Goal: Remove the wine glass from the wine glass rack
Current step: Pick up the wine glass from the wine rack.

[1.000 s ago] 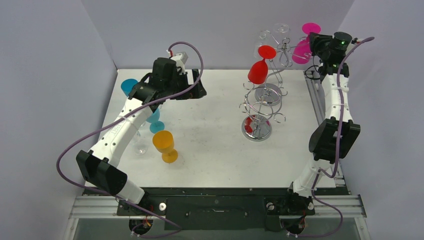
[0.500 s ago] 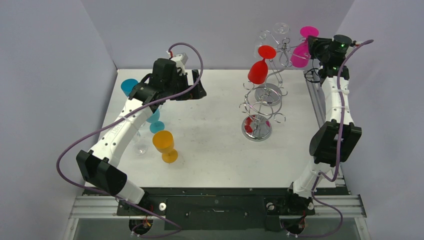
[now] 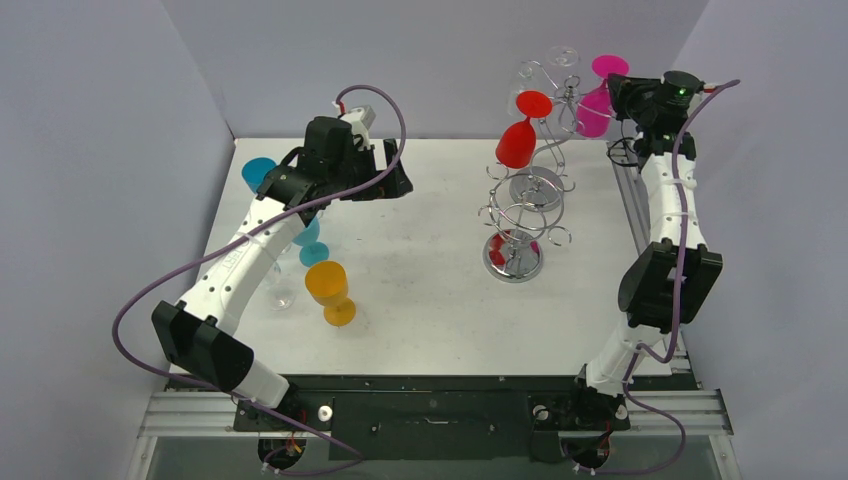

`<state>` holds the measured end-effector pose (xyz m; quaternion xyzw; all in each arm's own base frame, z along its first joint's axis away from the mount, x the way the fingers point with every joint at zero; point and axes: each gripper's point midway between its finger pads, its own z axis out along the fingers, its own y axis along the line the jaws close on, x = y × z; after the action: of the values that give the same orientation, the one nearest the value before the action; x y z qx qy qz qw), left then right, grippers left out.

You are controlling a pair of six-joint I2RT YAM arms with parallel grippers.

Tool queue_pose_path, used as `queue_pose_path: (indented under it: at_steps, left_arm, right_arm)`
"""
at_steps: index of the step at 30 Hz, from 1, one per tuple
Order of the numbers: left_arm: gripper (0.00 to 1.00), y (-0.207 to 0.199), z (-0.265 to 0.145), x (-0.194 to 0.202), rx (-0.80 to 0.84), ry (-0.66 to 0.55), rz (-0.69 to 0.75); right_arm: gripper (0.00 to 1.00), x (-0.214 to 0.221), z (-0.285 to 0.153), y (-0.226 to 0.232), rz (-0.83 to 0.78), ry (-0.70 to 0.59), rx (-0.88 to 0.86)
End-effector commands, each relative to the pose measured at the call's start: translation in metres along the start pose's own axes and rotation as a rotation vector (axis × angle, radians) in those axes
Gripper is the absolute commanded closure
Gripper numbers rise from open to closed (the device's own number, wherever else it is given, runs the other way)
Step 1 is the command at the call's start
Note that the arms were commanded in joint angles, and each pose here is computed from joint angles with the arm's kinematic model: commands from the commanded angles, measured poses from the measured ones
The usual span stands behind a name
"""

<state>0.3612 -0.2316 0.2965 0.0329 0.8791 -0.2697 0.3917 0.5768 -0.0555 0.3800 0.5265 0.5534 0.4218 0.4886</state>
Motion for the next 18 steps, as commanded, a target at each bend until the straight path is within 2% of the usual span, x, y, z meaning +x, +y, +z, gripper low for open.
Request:
queue_pose_path:
  at_steps: [1,18]
  left_arm:
    - [0.07,-0.013,-0.017,-0.021,0.050,-0.083,0.003]
    - [0.07,-0.010,-0.022,-0.024,0.039,-0.090,0.004]
  right_arm:
    - [1.00,0.015,-0.018,0.050,-0.038,0.040,-0.129]
    - [1.00,0.017,0.019,0.067,-0.034,0.059,-0.186]
